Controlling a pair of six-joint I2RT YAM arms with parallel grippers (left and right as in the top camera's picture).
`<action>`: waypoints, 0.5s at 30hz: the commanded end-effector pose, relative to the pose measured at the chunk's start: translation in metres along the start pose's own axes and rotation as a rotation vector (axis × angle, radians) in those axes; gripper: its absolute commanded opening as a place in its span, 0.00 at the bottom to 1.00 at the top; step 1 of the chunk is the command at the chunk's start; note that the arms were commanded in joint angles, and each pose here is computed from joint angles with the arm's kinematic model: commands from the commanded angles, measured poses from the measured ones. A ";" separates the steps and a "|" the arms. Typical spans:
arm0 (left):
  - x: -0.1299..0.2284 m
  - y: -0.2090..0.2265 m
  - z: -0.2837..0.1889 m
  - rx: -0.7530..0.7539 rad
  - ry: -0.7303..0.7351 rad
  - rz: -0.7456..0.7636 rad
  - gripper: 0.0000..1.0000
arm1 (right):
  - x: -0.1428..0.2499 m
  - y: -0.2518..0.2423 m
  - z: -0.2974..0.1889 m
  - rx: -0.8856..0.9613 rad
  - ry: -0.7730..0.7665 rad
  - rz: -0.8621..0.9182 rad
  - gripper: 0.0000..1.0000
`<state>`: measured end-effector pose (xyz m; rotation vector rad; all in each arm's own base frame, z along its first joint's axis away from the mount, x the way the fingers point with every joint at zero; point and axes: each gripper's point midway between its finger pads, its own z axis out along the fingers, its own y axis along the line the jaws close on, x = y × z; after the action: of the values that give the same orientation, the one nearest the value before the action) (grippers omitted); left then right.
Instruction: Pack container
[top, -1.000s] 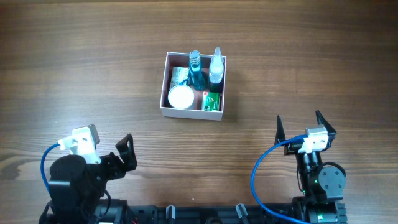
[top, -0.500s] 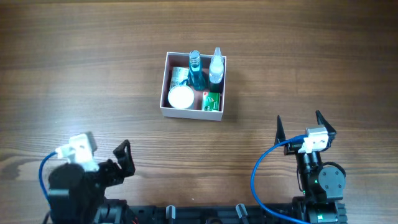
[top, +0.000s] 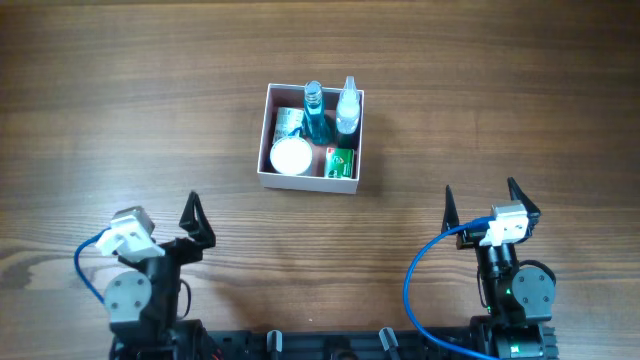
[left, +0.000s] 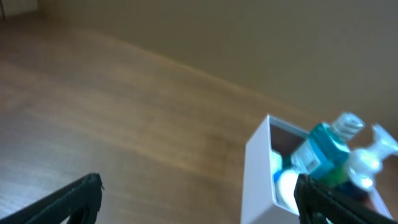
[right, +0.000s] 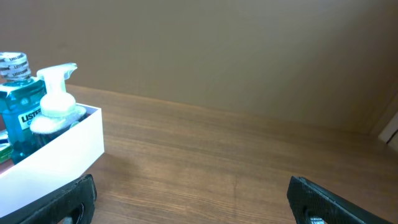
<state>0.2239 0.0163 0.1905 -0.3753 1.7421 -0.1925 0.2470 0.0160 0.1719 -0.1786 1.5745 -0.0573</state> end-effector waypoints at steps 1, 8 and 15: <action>0.011 0.010 0.015 0.002 -0.087 0.012 1.00 | 0.000 0.001 0.000 -0.011 -0.001 0.019 1.00; 0.025 0.012 0.028 0.036 -0.133 0.034 1.00 | 0.000 0.001 0.000 -0.011 -0.001 0.019 1.00; 0.030 -0.004 0.027 0.123 -0.105 0.048 1.00 | 0.000 0.001 0.000 -0.011 -0.001 0.019 1.00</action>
<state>0.2456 0.0156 0.1581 -0.3236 1.6223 -0.2046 0.2470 0.0161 0.1718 -0.1790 1.5752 -0.0569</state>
